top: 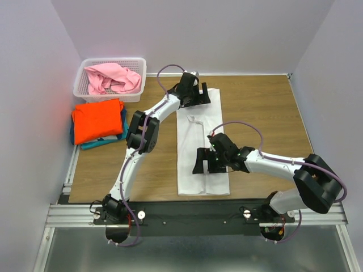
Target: Fold and stack the t-shirts
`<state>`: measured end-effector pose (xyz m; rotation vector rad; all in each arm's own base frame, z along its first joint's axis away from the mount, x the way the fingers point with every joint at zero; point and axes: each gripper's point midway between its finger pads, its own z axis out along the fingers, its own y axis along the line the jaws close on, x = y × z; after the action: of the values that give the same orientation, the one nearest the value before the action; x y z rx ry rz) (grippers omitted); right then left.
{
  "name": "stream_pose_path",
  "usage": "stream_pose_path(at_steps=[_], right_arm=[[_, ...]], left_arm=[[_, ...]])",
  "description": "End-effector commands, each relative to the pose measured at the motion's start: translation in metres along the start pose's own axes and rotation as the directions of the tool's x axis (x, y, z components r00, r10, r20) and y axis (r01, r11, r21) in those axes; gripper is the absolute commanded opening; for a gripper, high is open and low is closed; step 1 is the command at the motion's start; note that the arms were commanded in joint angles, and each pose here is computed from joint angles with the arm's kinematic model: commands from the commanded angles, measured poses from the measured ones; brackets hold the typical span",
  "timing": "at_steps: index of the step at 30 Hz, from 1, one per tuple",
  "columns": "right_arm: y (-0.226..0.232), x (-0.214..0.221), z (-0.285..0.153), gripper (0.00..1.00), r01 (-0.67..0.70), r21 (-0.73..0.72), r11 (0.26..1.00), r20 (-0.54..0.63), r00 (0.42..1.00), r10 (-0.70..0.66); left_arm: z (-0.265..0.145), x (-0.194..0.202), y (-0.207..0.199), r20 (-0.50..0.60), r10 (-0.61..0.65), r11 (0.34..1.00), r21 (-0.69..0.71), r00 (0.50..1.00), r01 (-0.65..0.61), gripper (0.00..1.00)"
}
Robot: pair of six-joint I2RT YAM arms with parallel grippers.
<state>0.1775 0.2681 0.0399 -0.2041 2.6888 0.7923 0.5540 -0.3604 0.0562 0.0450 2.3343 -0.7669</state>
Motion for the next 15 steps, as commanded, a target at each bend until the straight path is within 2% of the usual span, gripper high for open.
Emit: stream_pose_path(at_steps=[1,6,10,15], right_arm=[[0.012,-0.020,-0.010,1.00,0.033,-0.007,0.999,0.081,0.996,-0.033],[0.014,-0.037,-0.023,1.00,0.020,0.010,1.000,0.171,0.985,-0.022],[0.016,-0.047,-0.033,1.00,0.013,0.020,1.000,0.221,0.975,-0.017],[0.011,-0.062,-0.049,1.00,-0.001,0.066,0.998,0.300,0.954,-0.019]], left_arm=[[0.010,0.029,0.034,-0.096,-0.028,0.998,-0.066,0.995,0.021,0.99],[0.003,0.009,0.026,-0.056,-0.008,0.999,-0.046,0.998,0.006,0.98],[-0.017,-0.025,0.003,0.017,0.019,1.000,-0.008,1.000,-0.019,0.98],[-0.069,-0.072,-0.033,0.126,0.053,0.998,0.016,0.991,-0.056,0.98]])
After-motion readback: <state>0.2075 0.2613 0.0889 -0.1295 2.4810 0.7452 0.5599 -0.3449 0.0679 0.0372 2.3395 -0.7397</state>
